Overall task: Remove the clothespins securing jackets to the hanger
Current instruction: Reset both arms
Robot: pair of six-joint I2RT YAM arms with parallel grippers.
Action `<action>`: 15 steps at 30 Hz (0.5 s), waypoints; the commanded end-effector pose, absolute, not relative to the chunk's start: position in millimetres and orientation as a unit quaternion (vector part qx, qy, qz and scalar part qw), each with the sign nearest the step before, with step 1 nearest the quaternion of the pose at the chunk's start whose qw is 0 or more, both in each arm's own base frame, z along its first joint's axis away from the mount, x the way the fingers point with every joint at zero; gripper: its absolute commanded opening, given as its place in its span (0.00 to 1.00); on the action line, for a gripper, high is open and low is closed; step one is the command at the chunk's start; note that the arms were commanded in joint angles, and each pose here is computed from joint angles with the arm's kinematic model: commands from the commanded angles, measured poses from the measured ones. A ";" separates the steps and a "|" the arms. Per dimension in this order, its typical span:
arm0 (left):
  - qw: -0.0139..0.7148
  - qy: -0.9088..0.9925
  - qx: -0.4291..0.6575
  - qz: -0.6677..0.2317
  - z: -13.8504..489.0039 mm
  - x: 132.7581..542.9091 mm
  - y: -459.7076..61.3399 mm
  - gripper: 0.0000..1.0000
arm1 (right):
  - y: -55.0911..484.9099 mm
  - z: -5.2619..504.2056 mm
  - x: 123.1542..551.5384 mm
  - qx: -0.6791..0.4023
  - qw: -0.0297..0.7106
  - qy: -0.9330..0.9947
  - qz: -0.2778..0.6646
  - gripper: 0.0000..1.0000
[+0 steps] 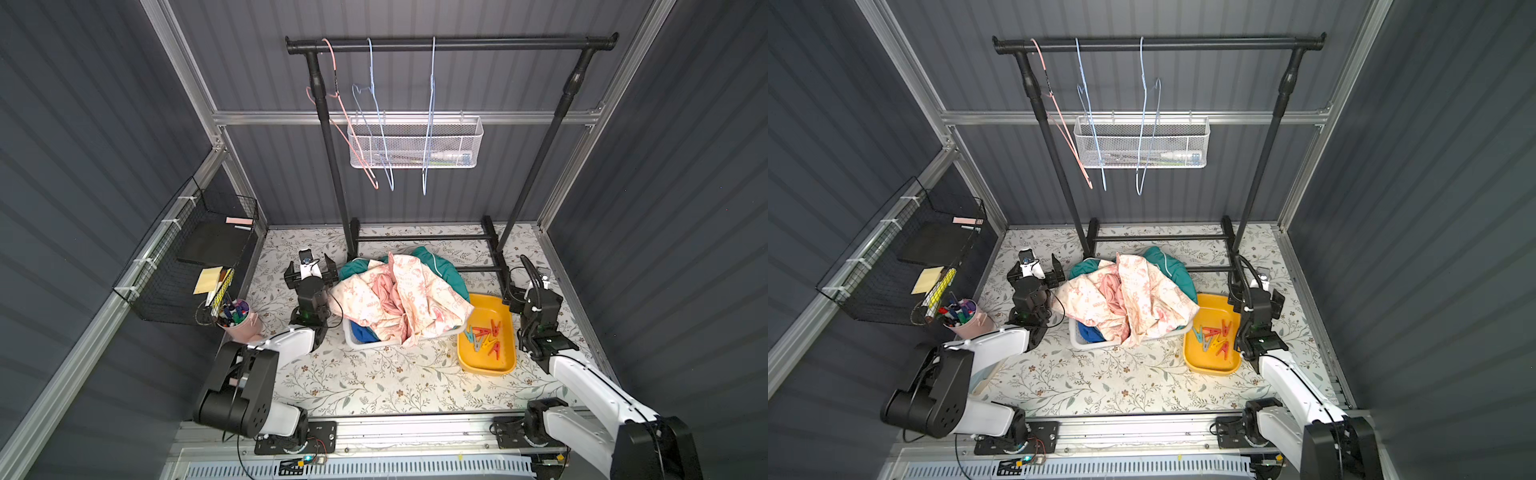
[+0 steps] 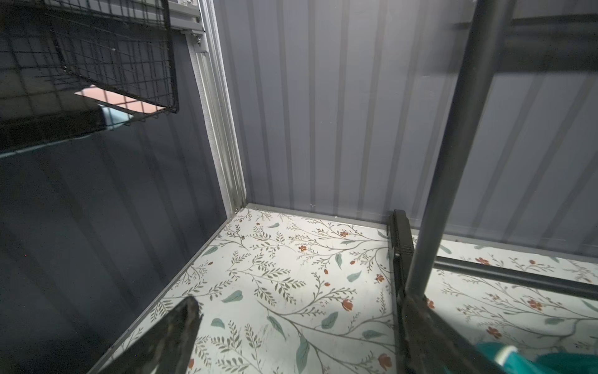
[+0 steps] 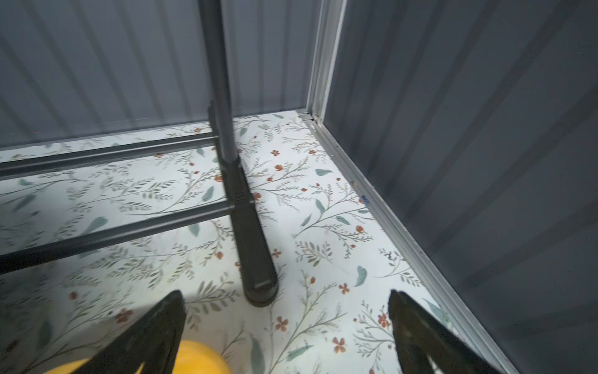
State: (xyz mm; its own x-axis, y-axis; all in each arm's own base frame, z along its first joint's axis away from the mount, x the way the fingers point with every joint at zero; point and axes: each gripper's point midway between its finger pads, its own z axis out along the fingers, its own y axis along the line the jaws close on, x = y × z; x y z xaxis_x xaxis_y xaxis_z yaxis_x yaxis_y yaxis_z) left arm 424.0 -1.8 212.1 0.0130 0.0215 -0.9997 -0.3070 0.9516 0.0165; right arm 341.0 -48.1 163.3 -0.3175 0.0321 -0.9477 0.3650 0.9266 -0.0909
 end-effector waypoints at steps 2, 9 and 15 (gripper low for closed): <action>0.826 0.547 -0.101 0.095 245.3 365.5 17.7 0.99 | -55.9 159.2 355.4 0.122 0.614 0.769 -0.129 0.99; 0.814 0.567 -0.095 0.086 234.4 388.9 20.3 0.99 | -38.8 117.2 384.6 0.057 0.566 0.818 -0.085 0.99; 0.810 0.573 -0.093 0.082 233.8 392.1 17.7 0.99 | -16.8 142.7 380.2 0.069 0.579 0.812 -0.026 0.99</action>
State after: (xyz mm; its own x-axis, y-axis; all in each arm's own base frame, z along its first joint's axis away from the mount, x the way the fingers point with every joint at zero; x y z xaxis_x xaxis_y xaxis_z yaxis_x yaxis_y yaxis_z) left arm 400.8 22.2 192.8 0.1668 0.0315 -0.9855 -0.2658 0.9639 -0.0142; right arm 378.0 -37.1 131.4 -0.3332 0.0715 -0.9401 0.2194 0.9756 -0.0036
